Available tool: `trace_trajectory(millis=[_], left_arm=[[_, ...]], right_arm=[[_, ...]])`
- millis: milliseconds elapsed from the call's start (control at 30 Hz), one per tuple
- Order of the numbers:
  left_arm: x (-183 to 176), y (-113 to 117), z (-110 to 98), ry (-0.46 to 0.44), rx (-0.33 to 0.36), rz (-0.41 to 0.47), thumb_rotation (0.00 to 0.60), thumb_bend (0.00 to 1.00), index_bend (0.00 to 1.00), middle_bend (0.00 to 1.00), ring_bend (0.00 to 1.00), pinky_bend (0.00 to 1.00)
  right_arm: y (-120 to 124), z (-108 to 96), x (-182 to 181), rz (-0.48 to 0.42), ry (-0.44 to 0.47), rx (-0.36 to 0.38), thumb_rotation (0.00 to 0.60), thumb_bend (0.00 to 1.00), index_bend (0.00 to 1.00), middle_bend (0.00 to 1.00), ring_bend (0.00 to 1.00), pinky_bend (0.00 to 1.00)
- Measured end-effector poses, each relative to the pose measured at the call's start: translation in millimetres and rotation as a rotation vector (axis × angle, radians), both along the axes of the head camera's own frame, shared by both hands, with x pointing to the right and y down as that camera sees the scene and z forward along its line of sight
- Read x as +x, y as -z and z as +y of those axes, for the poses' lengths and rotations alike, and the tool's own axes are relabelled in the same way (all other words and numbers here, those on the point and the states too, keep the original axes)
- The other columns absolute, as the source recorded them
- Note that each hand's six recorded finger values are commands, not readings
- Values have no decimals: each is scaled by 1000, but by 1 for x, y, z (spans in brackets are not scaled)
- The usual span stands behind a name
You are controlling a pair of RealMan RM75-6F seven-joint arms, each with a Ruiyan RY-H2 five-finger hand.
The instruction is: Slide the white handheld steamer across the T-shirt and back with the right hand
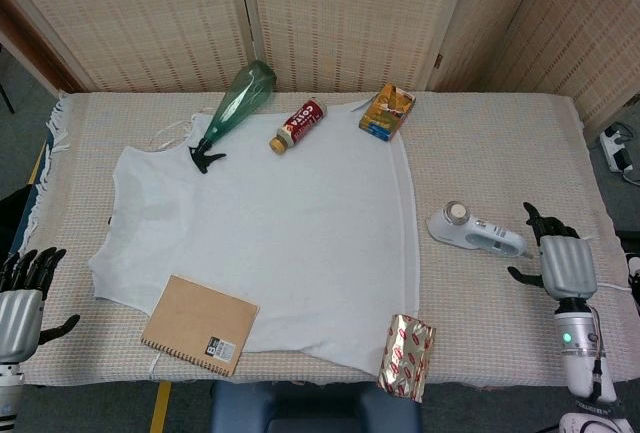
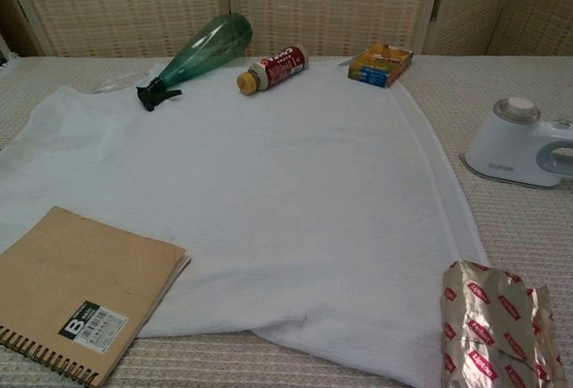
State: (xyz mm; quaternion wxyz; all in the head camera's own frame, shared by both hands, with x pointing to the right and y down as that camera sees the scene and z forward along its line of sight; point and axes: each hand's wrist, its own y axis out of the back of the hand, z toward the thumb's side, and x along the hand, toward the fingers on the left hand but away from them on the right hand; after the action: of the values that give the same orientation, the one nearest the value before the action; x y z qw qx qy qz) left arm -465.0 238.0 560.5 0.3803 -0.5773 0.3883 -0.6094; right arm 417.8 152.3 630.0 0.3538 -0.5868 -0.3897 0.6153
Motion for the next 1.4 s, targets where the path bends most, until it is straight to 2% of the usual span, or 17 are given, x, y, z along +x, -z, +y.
trace_trajectory(millis=[167,367,900,1267,1400], left_arm=[[0,0,0,1,-2,0,600,135,140,147,98,53],[1,-2,0,-3,-7,0,600,135,140,145,97,53],[0,-3,1,-1,-13,-4,600,135,142,143,96,53],[-1,-3,2,4,-16,-6,600,135,143,143,91,53],[-2,-3,2,7,-18,-7,600,136,142,142,90,53]], right_arm=[[-20,-9,-2,-25,-20,-35,556,0,273,362,276,377],[-38,-19,-7,-37,-27,-61,555,12,286,373,284,377],[-79,-33,-14,-62,-52,-121,557,243,398,492,407,502],[-91,-34,-16,-86,-58,-130,555,341,463,546,463,564],[-95,-33,-19,-96,-52,-137,563,415,503,572,494,607]])
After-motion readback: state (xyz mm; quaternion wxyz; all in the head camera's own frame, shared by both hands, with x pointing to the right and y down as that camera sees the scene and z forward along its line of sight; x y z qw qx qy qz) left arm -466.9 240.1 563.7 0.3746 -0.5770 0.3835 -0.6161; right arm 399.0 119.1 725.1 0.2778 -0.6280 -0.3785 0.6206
